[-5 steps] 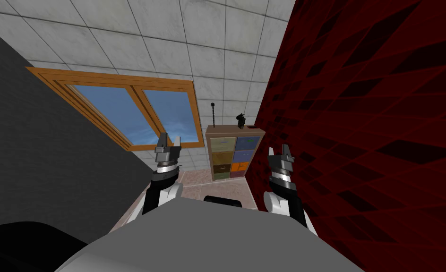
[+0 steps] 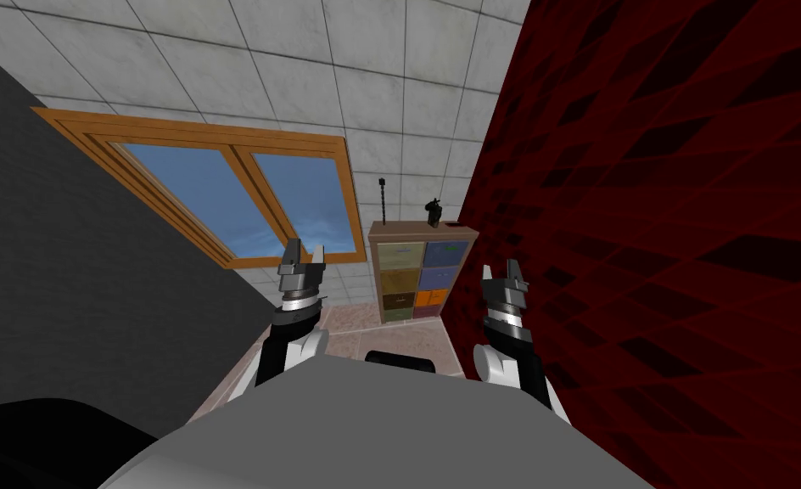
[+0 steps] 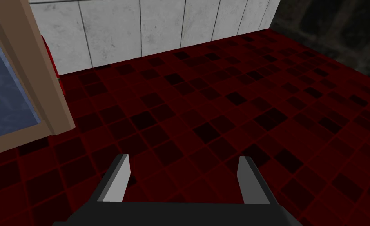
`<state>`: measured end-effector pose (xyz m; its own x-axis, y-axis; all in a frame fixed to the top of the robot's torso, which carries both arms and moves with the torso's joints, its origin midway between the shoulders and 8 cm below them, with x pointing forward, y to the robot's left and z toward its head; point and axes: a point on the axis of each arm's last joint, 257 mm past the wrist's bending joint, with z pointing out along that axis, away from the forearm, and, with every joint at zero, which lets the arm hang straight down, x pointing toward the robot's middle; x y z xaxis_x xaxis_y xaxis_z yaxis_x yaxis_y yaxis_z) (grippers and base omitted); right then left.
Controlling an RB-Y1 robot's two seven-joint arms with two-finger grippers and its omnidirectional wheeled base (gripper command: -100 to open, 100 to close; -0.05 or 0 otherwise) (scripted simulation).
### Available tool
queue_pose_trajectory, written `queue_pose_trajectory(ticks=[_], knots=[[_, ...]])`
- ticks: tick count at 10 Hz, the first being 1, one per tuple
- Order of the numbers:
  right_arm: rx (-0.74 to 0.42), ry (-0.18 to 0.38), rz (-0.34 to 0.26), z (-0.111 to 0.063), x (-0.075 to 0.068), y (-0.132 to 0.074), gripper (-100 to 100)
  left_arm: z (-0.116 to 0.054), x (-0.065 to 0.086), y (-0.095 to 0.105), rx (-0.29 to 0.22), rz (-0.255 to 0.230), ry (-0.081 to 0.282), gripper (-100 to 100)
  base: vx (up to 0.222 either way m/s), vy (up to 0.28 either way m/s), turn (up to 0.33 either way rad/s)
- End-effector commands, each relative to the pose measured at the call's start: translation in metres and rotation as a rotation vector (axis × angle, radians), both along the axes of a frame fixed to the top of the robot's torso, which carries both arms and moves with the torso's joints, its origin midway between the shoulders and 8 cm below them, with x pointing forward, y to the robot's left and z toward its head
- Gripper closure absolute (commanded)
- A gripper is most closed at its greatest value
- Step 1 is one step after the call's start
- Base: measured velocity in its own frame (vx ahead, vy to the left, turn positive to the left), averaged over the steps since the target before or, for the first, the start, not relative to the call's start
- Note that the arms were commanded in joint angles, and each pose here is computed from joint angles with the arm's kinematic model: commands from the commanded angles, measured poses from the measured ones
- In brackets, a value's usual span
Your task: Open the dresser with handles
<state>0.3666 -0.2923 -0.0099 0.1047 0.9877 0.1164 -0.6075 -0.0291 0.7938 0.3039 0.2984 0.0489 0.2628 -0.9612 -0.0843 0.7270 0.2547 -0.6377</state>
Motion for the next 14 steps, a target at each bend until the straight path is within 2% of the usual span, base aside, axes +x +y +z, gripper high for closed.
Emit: queue_pose_trajectory(ticks=[1,4,5,8,9,10,11,14], knots=[[0.0,0.0,0.0,0.0,0.0,0.0,0,0.0,0.0,0.0,0.0,0.0,0.0,0,0.0,0.0,0.0],[0.0,0.0,0.0,0.0,0.0,0.0,0,0.0,0.0,0.0,0.0,0.0,0.0,0,0.0,0.0,0.0],[-0.012,0.003,0.035,-0.002,0.001,0.003,-100,0.0,0.0,0.0,0.0,0.0,0.0,0,0.008,0.003,0.021],[0.016,0.005,0.134,-0.009,0.003,0.01,-100,0.0,0.0,0.0,0.0,0.0,0.001,0,0.011,0.008,0.041],[0.022,0.004,0.139,-0.009,0.003,0.01,-100,0.0,0.0,0.0,0.0,0.0,0.001,0,0.012,0.008,0.015],[0.052,0.003,0.178,-0.012,0.003,0.011,-100,0.0,0.0,0.0,0.0,0.0,0.001,0,0.012,0.011,0.034],[0.055,0.002,0.18,-0.012,0.003,0.011,-100,0.0,0.0,0.0,0.0,0.0,0.001,0,0.01,0.007,0.02],[0.138,-0.003,0.258,-0.02,0.004,0.012,-100,0.0,0.0,0.0,0.0,0.0,0.001,0,0.012,0.006,0.038]])
